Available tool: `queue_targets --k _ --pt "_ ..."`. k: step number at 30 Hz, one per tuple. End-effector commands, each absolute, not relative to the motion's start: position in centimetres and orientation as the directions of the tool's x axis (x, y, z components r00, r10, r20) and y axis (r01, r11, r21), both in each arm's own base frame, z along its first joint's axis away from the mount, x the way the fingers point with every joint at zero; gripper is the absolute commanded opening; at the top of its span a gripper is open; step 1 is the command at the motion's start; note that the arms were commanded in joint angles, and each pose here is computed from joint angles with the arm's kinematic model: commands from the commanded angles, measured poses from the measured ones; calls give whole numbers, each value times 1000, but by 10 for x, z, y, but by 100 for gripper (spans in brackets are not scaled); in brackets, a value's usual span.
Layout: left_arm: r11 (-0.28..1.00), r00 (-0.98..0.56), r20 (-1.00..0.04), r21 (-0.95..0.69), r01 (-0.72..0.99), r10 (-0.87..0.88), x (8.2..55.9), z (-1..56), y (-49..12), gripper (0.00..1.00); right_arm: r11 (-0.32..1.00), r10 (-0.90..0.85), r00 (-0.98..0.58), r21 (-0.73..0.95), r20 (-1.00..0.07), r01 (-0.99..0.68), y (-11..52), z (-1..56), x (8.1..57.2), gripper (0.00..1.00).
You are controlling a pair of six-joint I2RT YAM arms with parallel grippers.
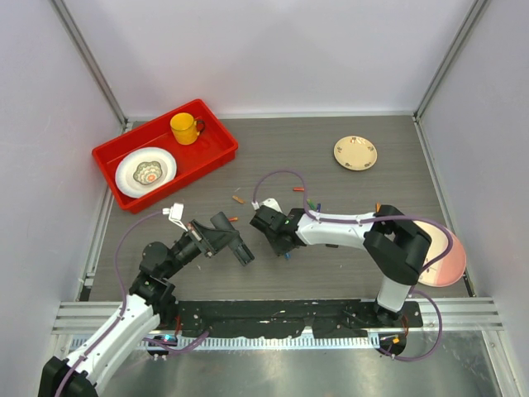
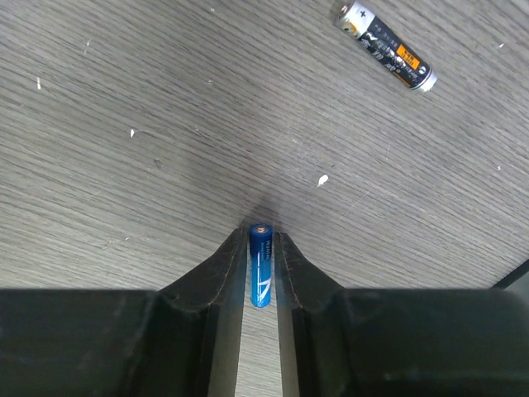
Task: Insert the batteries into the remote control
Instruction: Place the battery at the center of the board, then pick up the battery from the center of the board.
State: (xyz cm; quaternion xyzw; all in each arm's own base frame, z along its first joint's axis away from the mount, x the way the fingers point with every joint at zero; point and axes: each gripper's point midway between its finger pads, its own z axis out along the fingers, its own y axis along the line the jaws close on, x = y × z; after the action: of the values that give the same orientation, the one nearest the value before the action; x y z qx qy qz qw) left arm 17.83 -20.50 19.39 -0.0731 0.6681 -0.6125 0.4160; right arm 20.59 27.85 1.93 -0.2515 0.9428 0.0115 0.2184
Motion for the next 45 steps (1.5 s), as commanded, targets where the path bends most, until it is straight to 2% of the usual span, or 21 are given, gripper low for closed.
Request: queue_targets --k 1,8,25,30,31,33,35,40,45 --pt "228 -610 -502 -852 472 -613 179 213 -205 0 885 -444 -795 -60 -413 -463 280 25 206 26" --pt "228 -610 -502 -852 472 -613 179 213 -205 0 882 -442 -802 -34 -402 -469 279 31 204 27" --pt "217 -605 -496 -852 476 -623 179 211 -204 0 868 -453 -842 69 -294 -491 272 26 201 27" --pt "212 -608 -495 -853 477 -621 178 211 -205 0 870 -448 -855 94 -261 -484 267 18 197 13" --pt "215 -607 -496 -852 477 -621 179 211 -205 0 871 -446 -857 93 -257 -482 264 16 196 7" --pt "218 -608 -494 -855 472 -621 180 210 -205 0 875 -430 -858 106 -280 -473 266 21 198 1" --pt "216 -611 -491 -857 468 -622 181 209 -206 1 876 -408 -855 128 -321 -466 272 32 202 1" --pt "202 -628 -470 -869 452 -620 190 214 -212 1 880 -280 -787 181 -549 -439 278 112 221 1" --pt "191 -632 -462 -873 449 -623 204 224 -221 0 847 -189 -659 219 -728 -485 275 178 197 1"
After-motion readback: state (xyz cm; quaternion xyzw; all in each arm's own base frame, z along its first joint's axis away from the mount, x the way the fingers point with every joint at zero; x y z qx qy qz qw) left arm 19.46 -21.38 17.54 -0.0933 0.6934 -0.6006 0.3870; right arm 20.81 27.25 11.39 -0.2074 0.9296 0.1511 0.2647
